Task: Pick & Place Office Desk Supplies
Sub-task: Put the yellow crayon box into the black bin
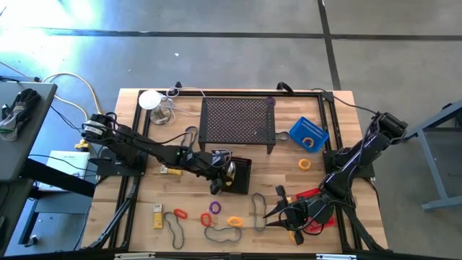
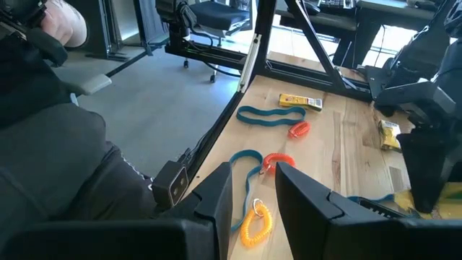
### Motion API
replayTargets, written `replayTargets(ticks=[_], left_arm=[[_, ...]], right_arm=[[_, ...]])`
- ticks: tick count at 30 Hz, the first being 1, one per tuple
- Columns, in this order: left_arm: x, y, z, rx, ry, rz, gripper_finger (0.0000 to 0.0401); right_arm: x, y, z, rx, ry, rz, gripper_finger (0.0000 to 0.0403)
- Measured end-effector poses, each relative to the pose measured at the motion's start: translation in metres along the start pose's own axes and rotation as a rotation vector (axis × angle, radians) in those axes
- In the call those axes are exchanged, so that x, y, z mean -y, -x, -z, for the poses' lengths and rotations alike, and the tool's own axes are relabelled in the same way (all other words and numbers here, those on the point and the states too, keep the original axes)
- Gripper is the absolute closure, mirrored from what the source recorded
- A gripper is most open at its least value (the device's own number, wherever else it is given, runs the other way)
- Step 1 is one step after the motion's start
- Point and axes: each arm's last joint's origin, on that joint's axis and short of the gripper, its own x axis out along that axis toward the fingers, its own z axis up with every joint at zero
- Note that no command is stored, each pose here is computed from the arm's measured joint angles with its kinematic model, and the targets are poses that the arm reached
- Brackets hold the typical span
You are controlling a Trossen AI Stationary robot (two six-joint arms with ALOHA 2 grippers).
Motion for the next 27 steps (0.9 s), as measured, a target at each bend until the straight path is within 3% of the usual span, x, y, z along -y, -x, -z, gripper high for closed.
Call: replayTargets(ticks=[5,11,20,27], left_arm=[[0.007,-0.013,-0.008,-0.088,-0.061,-0.063,0.0335],[0.01,-0.022,-0.017,-0.193,-0.122,-0.215,0.0335],[0.009,-0.03,-0.016,-0.207,-0.148,-0.227,0.0333],[0.008,-0.031,-0.013,-0.223,-0.154,-0.224,0.0284]], right_arm=[[0.0,0.0,0.0,-0.001,0.0,0.0,0.0309],[0.0,0.0,0.0,-0.003,-0.001,0.0,0.0309],[0.0,0.0,0.002,-0.018,-0.009,-0.003,0.0309],[0.0,0.0,0.002,-0.016,-0.011,0.003,0.0309]])
